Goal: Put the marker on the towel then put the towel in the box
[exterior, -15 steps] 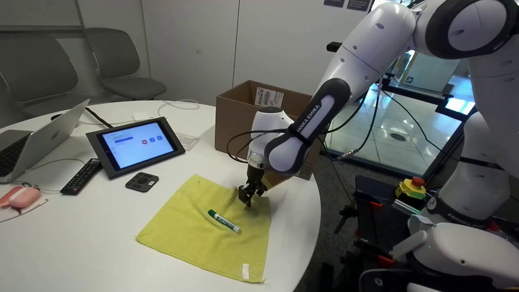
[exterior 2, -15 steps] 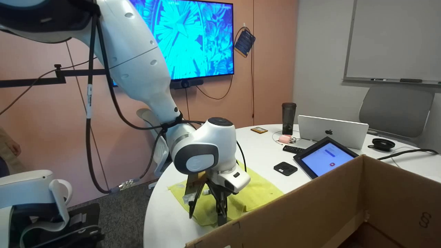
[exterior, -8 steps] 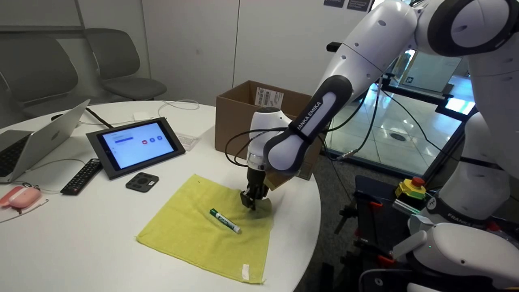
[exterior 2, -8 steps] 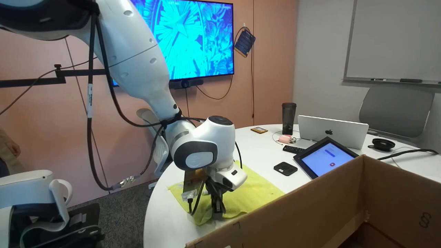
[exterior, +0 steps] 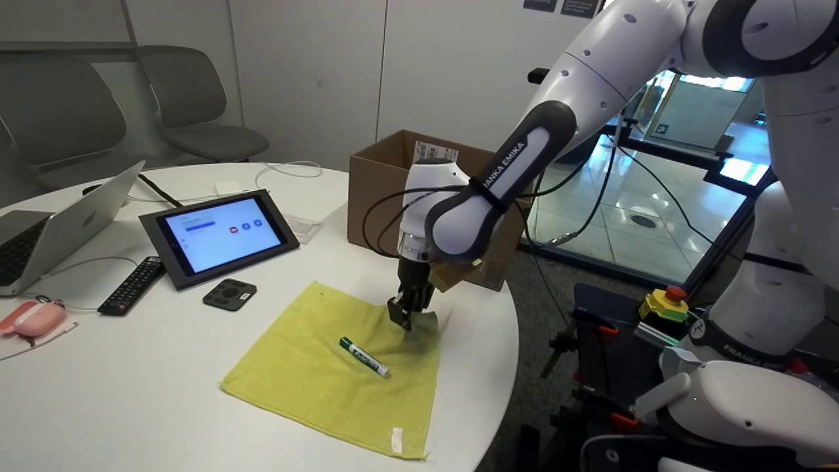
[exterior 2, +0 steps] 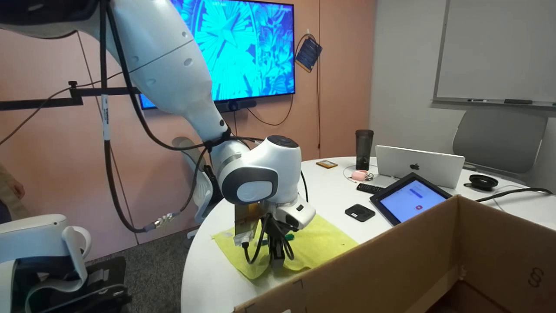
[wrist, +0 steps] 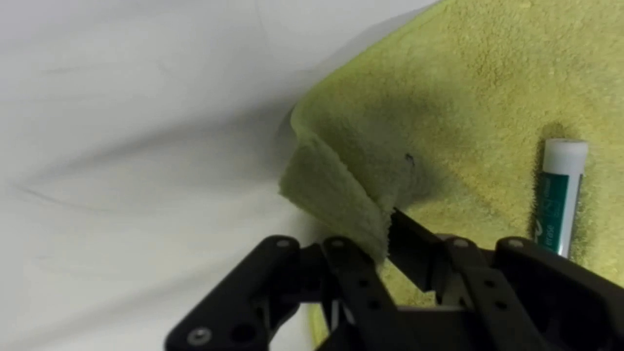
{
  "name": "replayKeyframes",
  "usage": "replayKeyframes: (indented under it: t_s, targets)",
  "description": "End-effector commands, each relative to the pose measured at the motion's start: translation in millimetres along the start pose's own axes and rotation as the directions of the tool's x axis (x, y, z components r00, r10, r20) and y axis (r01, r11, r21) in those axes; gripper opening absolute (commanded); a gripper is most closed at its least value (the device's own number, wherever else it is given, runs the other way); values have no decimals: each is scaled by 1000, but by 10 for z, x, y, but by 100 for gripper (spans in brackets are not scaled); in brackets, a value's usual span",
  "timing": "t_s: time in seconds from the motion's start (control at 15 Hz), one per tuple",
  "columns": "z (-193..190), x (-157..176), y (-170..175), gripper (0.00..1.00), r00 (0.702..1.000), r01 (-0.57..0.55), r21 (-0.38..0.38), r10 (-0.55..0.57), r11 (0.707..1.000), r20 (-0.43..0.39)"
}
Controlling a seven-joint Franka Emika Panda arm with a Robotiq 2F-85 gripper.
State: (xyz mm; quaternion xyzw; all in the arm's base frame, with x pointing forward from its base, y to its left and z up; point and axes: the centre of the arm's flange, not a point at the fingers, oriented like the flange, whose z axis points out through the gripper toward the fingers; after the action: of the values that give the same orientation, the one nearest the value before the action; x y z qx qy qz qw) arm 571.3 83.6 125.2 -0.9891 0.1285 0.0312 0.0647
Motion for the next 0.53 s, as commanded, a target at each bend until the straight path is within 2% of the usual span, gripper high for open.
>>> replayKeyframes:
  t_s: [0.0, 0.2, 0.47]
  targets:
    - [-365, -36, -184, 3, 997, 78, 57, -78, 995, -8]
    - [-462, -87, -518, 3, 985, 171, 91, -170, 981, -11]
    - [-462, -294, -1073, 3, 955, 295, 114, -296, 949, -8]
